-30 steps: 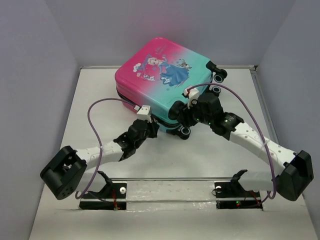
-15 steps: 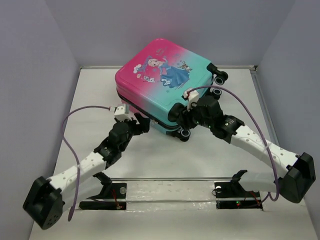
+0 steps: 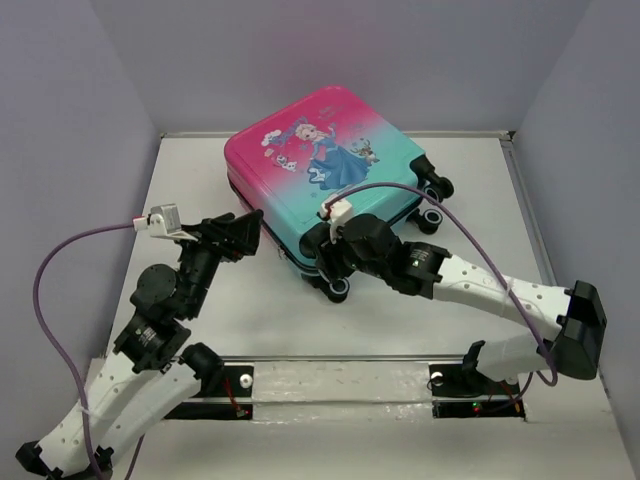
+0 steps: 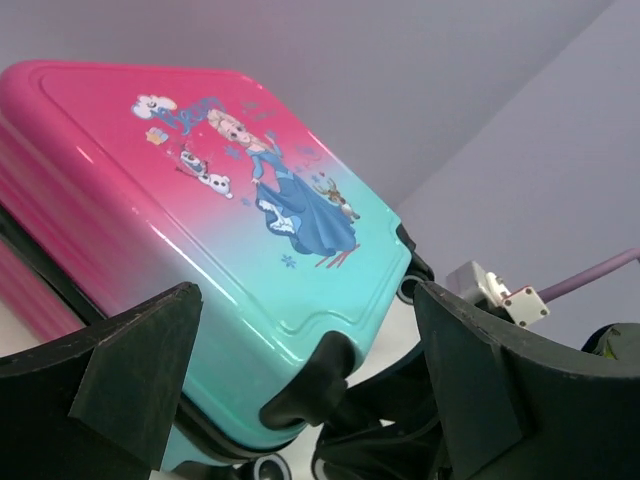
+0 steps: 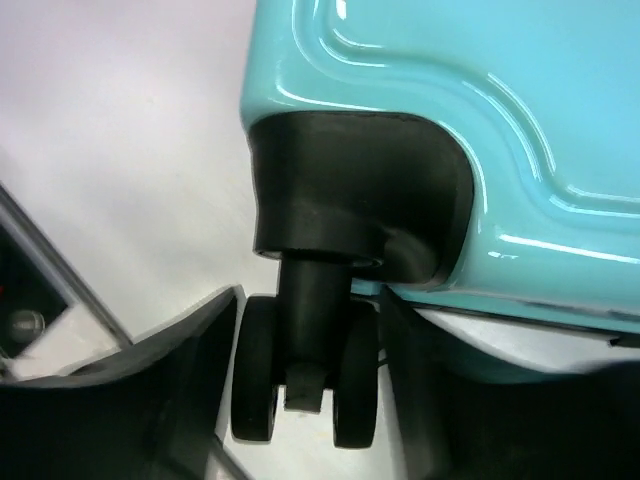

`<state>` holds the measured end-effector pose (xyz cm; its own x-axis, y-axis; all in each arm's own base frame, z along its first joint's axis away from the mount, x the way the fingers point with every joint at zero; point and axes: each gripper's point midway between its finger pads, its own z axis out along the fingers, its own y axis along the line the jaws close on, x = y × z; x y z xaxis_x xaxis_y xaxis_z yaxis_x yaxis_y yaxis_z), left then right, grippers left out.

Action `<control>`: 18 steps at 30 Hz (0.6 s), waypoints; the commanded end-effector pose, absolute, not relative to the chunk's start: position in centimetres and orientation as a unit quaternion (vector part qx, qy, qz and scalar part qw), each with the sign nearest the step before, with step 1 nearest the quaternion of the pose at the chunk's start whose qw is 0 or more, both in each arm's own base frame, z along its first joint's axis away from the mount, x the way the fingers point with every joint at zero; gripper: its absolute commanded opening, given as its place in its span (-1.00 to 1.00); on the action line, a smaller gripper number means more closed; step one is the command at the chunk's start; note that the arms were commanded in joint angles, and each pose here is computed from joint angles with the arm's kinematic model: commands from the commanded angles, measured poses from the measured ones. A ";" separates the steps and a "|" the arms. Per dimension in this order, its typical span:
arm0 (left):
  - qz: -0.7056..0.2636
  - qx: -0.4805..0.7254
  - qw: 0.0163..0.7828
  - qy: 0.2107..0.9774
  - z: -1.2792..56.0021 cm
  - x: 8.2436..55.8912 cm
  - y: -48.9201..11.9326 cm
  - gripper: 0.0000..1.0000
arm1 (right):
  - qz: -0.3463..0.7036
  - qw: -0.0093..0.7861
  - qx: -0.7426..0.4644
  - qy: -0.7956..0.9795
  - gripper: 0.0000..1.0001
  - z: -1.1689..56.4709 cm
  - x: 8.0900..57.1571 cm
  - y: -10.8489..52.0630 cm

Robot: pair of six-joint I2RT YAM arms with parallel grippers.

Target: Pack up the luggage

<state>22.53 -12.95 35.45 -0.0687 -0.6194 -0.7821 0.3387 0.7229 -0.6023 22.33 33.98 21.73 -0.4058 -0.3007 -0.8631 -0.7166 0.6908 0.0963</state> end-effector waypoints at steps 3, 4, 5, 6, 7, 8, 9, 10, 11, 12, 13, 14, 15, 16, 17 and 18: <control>-0.343 -0.070 0.690 0.634 39.1 20.3 -11.6 0.98 | 0.266 0.550 -0.250 0.751 1.00 31.3 22.7 34.2; -0.344 -0.066 0.699 0.623 40.5 19.8 -11.2 0.98 | 0.267 0.559 -0.245 0.746 1.00 32.4 22.6 33.5; -0.347 -0.063 0.702 0.619 41.1 19.5 -11.1 0.98 | 0.263 0.571 -0.233 0.742 1.00 33.3 22.7 32.7; -0.345 -0.059 0.705 0.617 41.6 19.2 -10.9 0.98 | 0.267 0.580 -0.224 0.736 1.00 34.3 22.5 32.0; -0.346 -0.055 0.709 0.612 42.2 19.0 -10.8 0.98 | 0.277 0.598 -0.212 0.721 1.00 36.3 22.0 30.6; -0.343 -0.048 0.718 0.604 43.3 18.6 -10.4 0.98 | 0.266 0.612 -0.199 0.718 1.00 37.0 22.2 29.4; -0.343 -0.048 0.721 0.600 43.8 18.4 -10.2 0.98 | 0.261 0.623 -0.183 0.714 1.00 37.7 22.3 28.3; -0.339 -0.046 0.724 0.599 44.1 18.2 -10.0 0.98 | 0.262 0.632 -0.174 0.708 1.00 38.4 22.1 27.4; -0.337 -0.044 0.732 0.590 45.0 17.8 -9.6 0.98 | 0.263 0.649 -0.168 0.695 1.00 39.6 21.5 25.6; -0.335 -0.044 0.734 0.589 45.4 17.5 -9.3 0.98 | 0.261 0.658 -0.160 0.688 1.00 40.2 21.3 24.6; -0.333 -0.042 0.739 0.584 45.8 17.3 -9.0 0.98 | 0.258 0.667 -0.147 0.683 1.00 40.8 21.2 23.4; -0.334 -0.042 0.746 0.575 46.7 16.8 -8.5 0.98 | 0.273 0.683 -0.118 0.667 1.00 42.4 20.4 21.3; -0.327 -0.044 0.754 0.569 47.1 16.4 -7.9 0.98 | 0.268 0.696 -0.101 0.659 1.00 42.5 20.5 20.3; -0.326 -0.045 0.758 0.564 47.5 16.2 -7.5 0.98 | 0.269 0.703 -0.092 0.652 1.00 42.8 20.3 19.3; -0.325 -0.048 0.763 0.556 48.0 15.8 -7.0 0.98 | 0.278 0.714 -0.076 0.638 1.00 43.7 19.7 17.7; -0.323 -0.046 0.766 0.554 48.1 15.6 -6.9 0.98 | 0.276 0.718 -0.067 0.635 1.00 43.4 19.7 17.2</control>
